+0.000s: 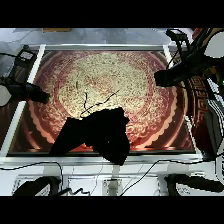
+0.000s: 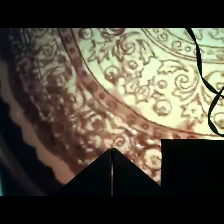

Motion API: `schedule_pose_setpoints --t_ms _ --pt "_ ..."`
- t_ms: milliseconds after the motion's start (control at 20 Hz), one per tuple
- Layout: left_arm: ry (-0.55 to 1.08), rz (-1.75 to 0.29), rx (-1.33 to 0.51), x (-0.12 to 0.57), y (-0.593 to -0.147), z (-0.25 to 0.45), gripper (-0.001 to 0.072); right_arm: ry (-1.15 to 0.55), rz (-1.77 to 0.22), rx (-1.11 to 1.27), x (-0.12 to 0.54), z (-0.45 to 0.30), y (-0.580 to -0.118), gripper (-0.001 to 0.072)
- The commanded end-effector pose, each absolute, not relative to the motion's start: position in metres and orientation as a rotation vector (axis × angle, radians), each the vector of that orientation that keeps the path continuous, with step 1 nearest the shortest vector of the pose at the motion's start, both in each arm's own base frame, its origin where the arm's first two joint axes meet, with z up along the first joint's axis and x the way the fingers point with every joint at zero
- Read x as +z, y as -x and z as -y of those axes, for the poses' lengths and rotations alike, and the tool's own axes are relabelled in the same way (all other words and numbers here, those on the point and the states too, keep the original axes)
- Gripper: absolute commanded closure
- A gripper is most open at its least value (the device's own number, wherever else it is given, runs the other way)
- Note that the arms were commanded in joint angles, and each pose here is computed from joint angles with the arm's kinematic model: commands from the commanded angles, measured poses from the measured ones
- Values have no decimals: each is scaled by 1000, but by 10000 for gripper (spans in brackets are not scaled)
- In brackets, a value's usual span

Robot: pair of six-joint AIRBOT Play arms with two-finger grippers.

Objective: Fold the clothes and pants, and hang the long-sleeved shirts on hangers.

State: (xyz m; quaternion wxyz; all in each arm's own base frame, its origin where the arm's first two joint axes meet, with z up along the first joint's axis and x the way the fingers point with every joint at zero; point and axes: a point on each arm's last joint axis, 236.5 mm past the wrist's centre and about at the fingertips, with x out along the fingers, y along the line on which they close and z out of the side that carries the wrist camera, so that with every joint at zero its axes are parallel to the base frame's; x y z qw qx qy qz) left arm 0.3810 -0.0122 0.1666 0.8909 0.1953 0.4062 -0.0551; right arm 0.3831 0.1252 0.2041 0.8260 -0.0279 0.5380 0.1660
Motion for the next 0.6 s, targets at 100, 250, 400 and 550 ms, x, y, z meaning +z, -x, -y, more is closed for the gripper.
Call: schedule_pose_setpoints --t_ms 100,250,400,550 --pt "-405 -842 -114 167 -381 12 698 45 -1038 353 216 -130 -404 693" --pt "-406 -842 -114 167 -381 12 697 69 -1020 325 217 -123 -410 693" --pt "-405 -844 -114 166 -382 12 697 118 -1063 377 214 -125 -394 693" --pt "-402 -844 -117 166 -381 13 697 153 -1009 529 224 -145 -371 693"
